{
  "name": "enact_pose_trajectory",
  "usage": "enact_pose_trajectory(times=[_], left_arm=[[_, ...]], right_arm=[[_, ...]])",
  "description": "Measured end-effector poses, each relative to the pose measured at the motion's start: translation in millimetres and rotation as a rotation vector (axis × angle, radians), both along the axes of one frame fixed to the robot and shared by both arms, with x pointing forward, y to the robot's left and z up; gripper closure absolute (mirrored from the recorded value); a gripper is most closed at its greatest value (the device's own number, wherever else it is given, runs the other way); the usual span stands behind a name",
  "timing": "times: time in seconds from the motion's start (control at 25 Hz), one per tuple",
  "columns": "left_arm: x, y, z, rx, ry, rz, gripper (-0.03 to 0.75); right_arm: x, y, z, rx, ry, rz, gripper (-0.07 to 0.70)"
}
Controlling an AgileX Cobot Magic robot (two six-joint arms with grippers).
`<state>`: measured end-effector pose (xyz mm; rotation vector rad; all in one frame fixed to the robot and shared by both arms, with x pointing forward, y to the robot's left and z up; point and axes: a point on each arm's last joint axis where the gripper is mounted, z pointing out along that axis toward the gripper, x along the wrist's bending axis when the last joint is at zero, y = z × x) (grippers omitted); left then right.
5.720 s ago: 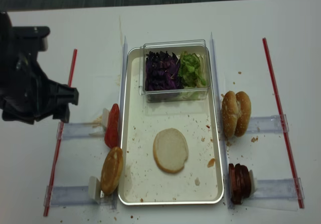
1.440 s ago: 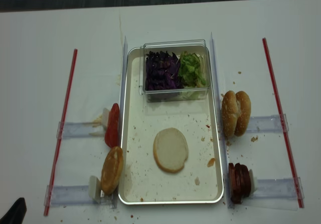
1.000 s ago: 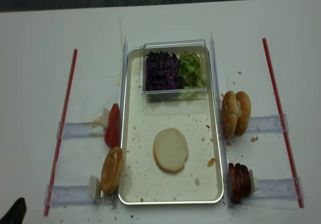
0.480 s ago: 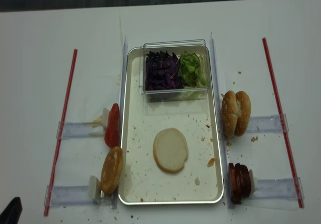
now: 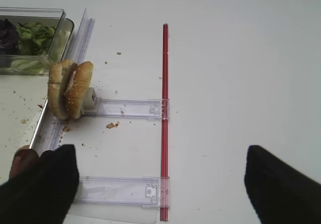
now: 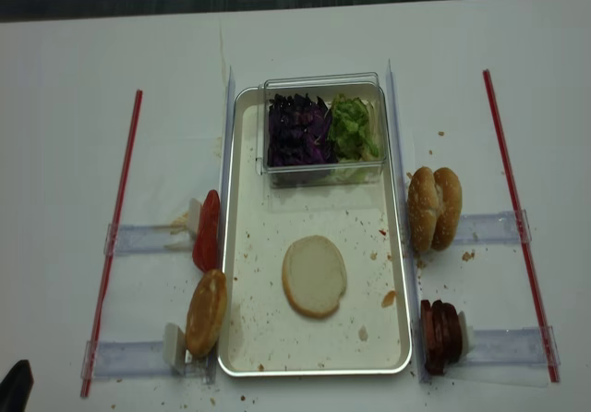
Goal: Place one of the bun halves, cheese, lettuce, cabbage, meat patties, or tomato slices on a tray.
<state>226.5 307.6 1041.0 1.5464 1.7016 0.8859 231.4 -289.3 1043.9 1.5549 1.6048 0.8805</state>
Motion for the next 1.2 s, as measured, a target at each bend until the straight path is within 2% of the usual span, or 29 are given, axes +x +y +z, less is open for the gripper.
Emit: enact_pose_trajectory(times=[1.2], left_arm=[[0.0, 1.2, 0.1, -0.008, -0.002, 0.021, 0.225]], right_arm=[[0.1, 0.0, 0.2, 0.0, -0.002, 0.0, -0.062]])
